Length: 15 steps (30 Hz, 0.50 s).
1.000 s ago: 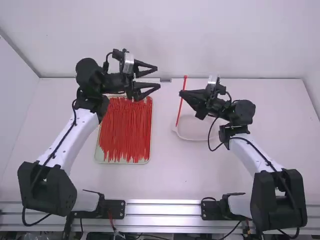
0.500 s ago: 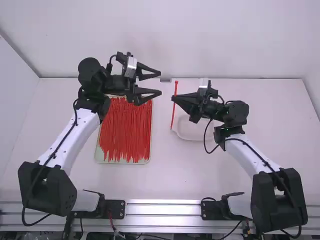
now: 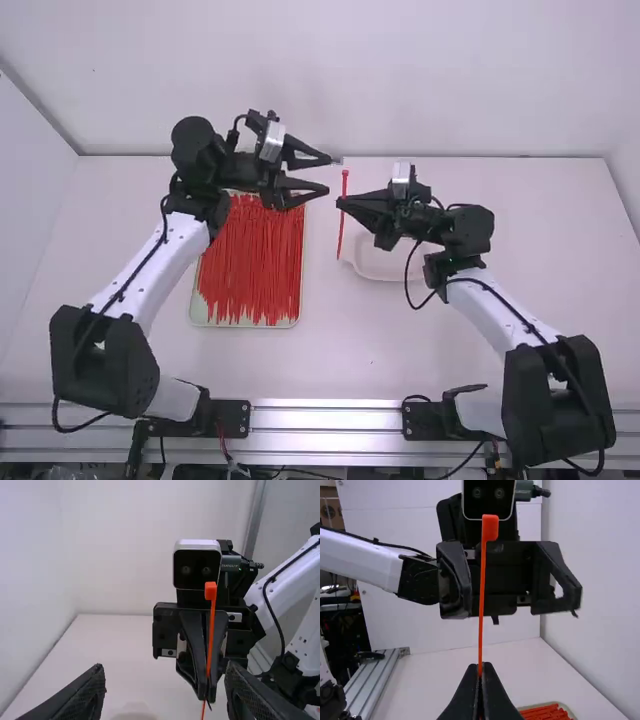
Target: Fasten the cable tie
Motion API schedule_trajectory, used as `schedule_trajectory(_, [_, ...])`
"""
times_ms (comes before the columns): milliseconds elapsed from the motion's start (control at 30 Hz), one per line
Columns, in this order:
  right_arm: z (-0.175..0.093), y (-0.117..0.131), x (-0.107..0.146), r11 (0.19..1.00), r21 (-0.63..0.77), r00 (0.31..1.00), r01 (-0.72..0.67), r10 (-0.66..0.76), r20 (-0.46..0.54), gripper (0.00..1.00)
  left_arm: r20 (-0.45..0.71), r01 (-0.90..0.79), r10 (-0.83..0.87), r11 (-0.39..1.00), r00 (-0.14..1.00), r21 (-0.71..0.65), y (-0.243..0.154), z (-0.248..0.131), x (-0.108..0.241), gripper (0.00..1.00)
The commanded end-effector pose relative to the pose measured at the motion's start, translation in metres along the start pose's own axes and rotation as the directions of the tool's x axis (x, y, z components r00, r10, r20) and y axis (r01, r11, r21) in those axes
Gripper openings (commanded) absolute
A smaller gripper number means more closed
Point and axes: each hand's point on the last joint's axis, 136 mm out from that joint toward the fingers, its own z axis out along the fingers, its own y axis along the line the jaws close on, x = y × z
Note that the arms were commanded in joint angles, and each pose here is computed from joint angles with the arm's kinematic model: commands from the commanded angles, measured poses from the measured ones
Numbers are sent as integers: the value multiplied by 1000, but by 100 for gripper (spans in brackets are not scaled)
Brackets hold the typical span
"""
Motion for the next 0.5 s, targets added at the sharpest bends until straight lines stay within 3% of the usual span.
schedule_trajectory(0, [3, -1, -10, 999, -11, 999, 39, -39, 8, 0, 1, -30, 30, 998, 1000, 48, -11, 6, -7, 62])
schedule_trajectory(300, [4, 0, -9, 999, -15, 999, 41, -41, 8, 0, 35, 4, -4, 1000, 999, 10, -7, 8, -23, 55])
schedule_trajectory(467, [6, 3, -9, 998, -23, 999, 51, -50, 9, 0, 42, -10, 9, 1000, 999, 27, -13, 13, -26, 41])
